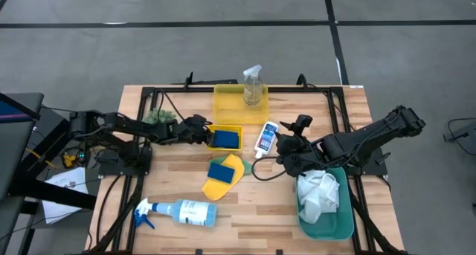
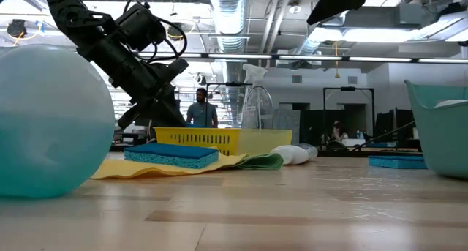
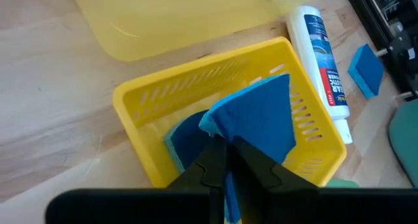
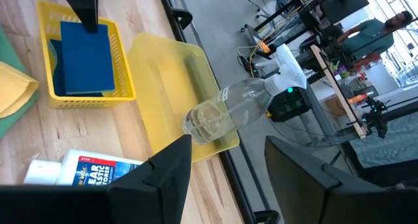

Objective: Pick & Place Kitchen Items
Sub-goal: Put the blue sponge into the bottom yellow bin

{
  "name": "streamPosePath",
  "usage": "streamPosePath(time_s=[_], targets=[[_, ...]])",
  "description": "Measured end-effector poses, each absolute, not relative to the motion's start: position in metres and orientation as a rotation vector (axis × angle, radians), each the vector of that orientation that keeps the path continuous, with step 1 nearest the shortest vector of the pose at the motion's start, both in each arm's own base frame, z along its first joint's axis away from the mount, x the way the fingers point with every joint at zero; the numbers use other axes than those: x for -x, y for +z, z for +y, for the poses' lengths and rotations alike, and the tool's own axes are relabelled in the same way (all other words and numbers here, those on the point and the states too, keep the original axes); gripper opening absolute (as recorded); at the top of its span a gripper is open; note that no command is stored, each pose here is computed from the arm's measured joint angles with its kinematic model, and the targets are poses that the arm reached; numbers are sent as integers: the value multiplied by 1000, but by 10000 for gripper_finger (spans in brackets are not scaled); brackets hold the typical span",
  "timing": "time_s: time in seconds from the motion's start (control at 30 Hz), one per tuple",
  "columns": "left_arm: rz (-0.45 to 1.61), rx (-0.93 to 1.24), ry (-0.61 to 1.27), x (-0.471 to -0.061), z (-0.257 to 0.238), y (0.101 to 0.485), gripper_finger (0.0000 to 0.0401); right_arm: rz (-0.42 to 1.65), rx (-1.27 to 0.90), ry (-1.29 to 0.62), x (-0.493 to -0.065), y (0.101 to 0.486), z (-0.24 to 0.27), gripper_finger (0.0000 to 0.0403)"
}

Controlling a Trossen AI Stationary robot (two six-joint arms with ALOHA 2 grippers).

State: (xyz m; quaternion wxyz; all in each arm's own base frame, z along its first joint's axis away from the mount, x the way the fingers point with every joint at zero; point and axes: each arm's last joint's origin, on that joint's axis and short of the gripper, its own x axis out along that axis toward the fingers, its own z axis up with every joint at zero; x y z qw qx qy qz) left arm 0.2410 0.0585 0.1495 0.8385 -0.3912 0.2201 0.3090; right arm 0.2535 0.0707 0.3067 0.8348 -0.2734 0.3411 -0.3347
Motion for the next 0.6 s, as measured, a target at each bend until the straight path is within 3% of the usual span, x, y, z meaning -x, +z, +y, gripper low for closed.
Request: streamPosePath(time_s=[0.2,0.6], targets=[[465,826,655,-241,59,149,25,723,579,-708,-253,307,71,185],[467,808,658,-241,59,150,111,723,578,-706,-254,307,71,185]])
